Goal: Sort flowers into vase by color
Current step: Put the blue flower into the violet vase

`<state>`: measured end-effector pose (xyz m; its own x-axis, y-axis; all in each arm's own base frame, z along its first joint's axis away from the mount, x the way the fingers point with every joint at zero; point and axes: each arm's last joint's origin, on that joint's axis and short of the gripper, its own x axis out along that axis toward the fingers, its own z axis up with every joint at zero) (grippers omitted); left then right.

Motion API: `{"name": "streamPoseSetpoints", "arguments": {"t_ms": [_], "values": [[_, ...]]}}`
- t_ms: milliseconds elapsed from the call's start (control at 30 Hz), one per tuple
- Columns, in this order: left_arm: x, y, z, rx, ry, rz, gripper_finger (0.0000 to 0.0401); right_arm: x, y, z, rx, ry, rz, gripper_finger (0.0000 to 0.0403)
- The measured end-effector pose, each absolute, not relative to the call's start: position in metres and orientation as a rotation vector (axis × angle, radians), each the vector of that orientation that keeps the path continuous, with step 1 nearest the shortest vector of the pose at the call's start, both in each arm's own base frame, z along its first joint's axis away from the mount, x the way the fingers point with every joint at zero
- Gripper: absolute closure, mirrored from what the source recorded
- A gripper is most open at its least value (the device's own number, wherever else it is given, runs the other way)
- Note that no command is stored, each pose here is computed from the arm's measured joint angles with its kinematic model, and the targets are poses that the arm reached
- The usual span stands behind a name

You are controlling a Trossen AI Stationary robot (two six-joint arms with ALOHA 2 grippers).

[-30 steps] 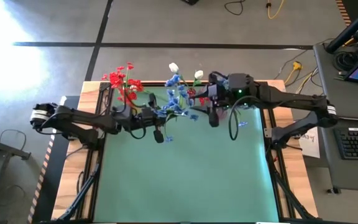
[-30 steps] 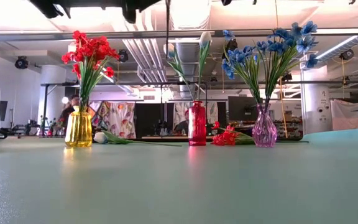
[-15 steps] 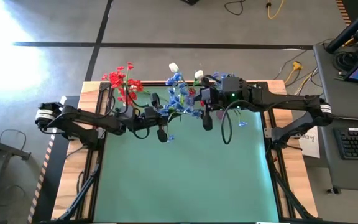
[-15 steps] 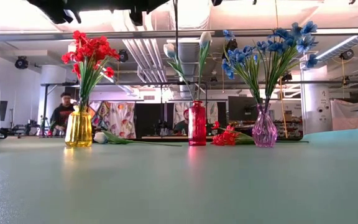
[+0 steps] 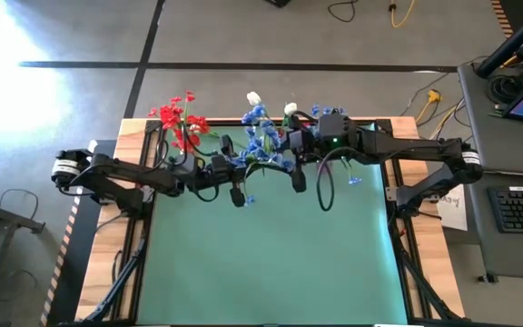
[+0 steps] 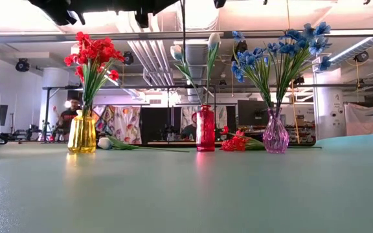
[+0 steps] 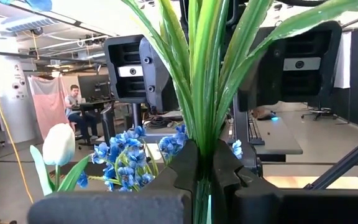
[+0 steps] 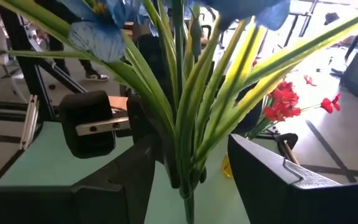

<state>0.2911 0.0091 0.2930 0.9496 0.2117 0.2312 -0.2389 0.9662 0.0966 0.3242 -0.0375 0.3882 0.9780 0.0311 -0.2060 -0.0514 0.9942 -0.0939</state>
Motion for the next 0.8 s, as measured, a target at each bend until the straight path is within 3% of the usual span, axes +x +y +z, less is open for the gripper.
{"name": "streamPoseSetpoints", "arguments": {"t_ms": [433,600,800], "values": [[0.303,0.009,0.277,0.124,-0.181,0.223,0.0401,0.330,-0.034,0.374,-0.002,0.248,0.043,0.0115],[0.306,0.009,0.273,0.123,-0.187,0.223,0.0401,0.332,-0.031,0.367,0.022,0.262,0.052,0.0126],[0.306,0.009,0.272,0.121,-0.183,0.223,0.0401,0.336,-0.030,0.365,0.033,0.256,0.050,0.0172]]}}
